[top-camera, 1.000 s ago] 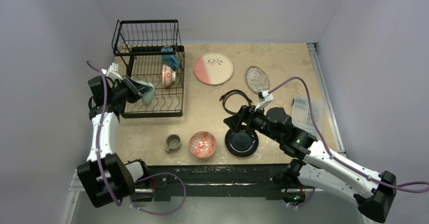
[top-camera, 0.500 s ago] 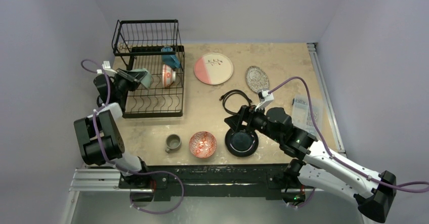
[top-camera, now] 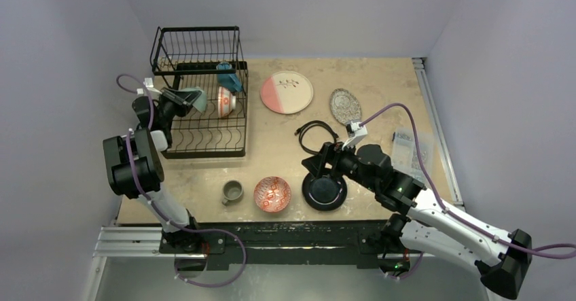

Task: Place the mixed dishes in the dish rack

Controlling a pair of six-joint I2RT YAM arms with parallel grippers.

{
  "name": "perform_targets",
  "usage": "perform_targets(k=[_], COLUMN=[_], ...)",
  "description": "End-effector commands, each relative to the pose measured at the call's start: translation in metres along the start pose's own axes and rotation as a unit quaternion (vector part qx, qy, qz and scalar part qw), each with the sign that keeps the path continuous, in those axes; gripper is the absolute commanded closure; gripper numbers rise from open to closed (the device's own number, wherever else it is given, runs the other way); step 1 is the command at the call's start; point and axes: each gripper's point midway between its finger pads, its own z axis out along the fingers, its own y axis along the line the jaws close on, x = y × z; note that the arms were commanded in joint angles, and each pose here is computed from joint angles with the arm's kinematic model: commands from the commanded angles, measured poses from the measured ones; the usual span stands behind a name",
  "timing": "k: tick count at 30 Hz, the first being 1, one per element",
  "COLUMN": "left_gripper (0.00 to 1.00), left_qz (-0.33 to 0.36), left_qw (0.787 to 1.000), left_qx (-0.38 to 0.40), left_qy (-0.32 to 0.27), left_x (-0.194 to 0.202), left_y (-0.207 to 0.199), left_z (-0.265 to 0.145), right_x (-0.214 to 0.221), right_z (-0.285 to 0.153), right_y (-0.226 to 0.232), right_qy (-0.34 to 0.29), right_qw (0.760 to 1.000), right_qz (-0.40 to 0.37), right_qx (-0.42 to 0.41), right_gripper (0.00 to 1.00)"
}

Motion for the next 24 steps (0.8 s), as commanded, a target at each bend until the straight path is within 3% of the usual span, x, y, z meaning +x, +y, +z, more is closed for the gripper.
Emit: perform_targets(k=[1,10,24], left_gripper=[1.00,1.00,0.99], left_qz=[0.075,0.074,0.042], left_qw=[0.994,0.993,0.995], left_qx=[0.081,0.092,0.090], left_qy=[0.005,0.027,0.014], left_x=[-0.009,-0.001,0.013], left_y=[-0.051,-0.049,-0.021], left_z=[0.015,0.031,0.027], right_x=[-0.008,-0.007,-0.007], right_z=[0.002,0.001,0.003], right_y=[0.002,-0.002,0.000], right_qy=[-0.015,-0.015,-0.012], right_qw=[1.000,1.000,1.000], right_qz=[-0.006,-0.007,-0.007], right_qx=[-0.001,0.007,0.005], right_gripper=[0.19,0.19,0.19])
